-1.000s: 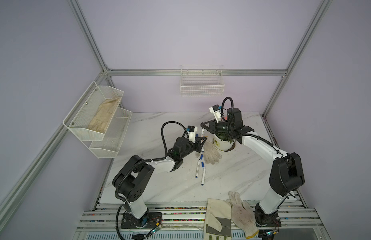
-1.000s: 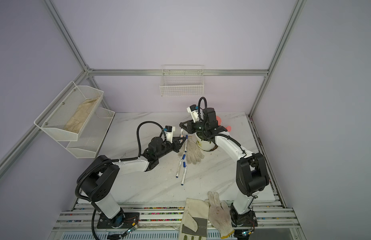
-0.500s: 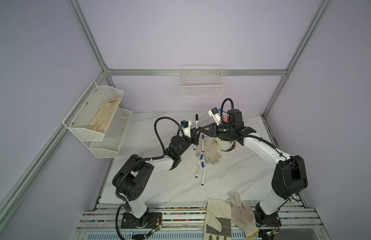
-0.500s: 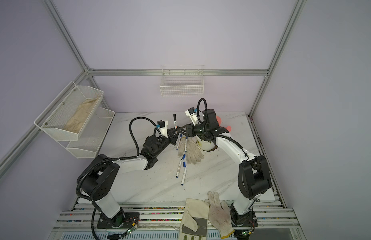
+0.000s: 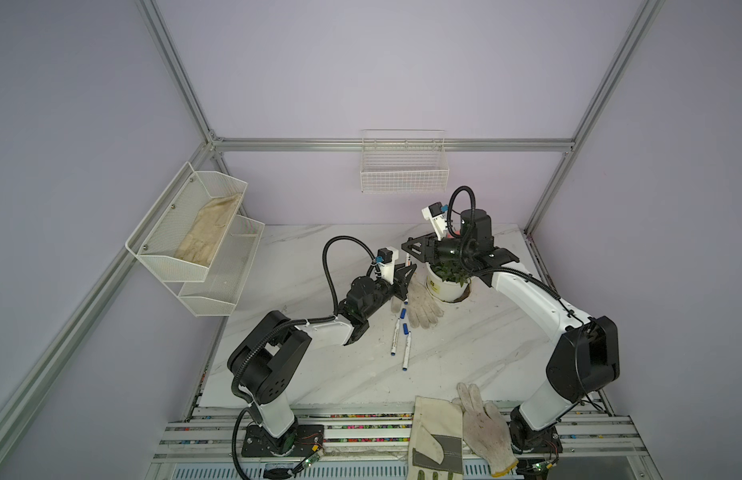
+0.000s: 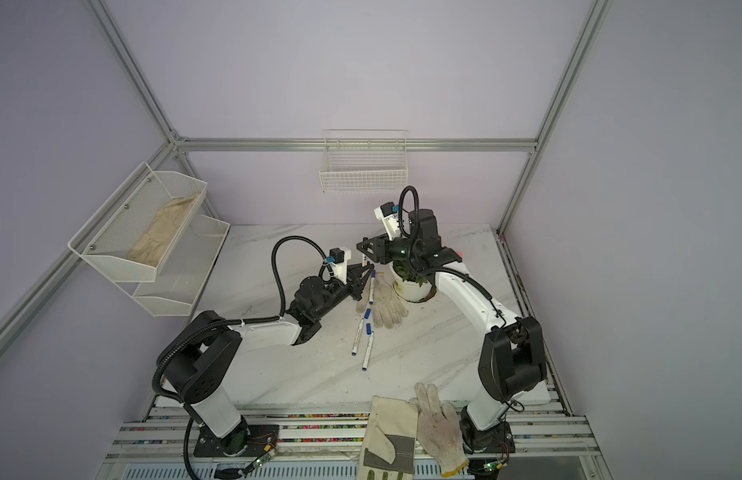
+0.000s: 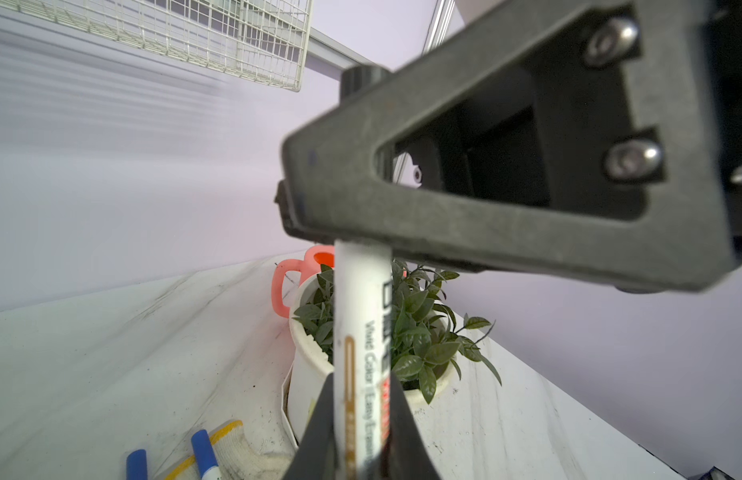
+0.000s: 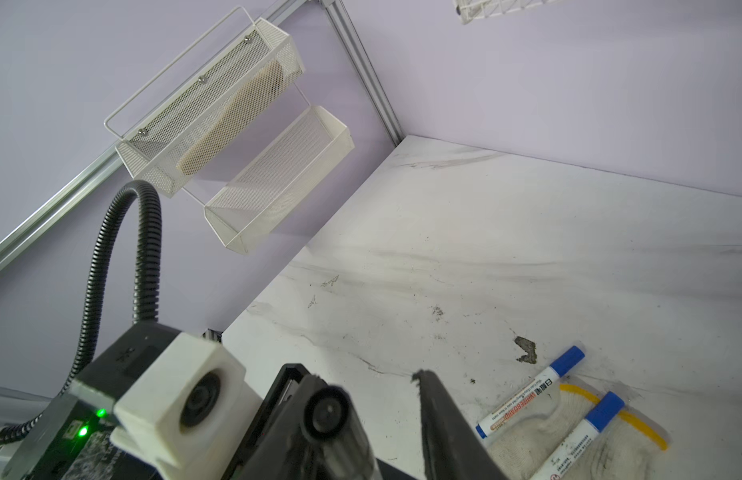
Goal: Insert the pens into the pen caps
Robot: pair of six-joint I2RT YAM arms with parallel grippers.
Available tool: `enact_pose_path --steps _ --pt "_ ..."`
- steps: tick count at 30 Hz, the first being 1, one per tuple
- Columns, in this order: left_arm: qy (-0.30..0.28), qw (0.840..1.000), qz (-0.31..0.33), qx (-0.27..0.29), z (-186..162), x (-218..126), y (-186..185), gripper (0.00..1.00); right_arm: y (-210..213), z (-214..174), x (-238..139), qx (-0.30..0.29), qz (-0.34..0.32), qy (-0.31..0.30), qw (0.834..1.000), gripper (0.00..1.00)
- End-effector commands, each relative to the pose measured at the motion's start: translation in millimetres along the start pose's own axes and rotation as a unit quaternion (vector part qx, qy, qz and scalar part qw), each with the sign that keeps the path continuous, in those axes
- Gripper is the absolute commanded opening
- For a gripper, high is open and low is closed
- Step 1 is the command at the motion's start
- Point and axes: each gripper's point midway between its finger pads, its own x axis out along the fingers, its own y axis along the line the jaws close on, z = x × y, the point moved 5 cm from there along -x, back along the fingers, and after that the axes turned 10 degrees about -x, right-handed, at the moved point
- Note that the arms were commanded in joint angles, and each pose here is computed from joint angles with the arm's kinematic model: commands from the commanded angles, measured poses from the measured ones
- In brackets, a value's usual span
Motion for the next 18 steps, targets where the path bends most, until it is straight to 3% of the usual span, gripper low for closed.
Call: enact_pose_path --steps 1,18 --pt "-0.010 1.000 -0.012 0.013 5.8 -7.2 -6.5 0.00 4.6 19.6 -7.1 -0.017 -0.006 -0.025 1.000 0.41" --pt "0.000 1.000 -0.012 0.002 -1.1 -9.5 -4.9 0.00 -3.2 22.7 -2.7 -0.014 -0.012 -0.030 0.999 0.39"
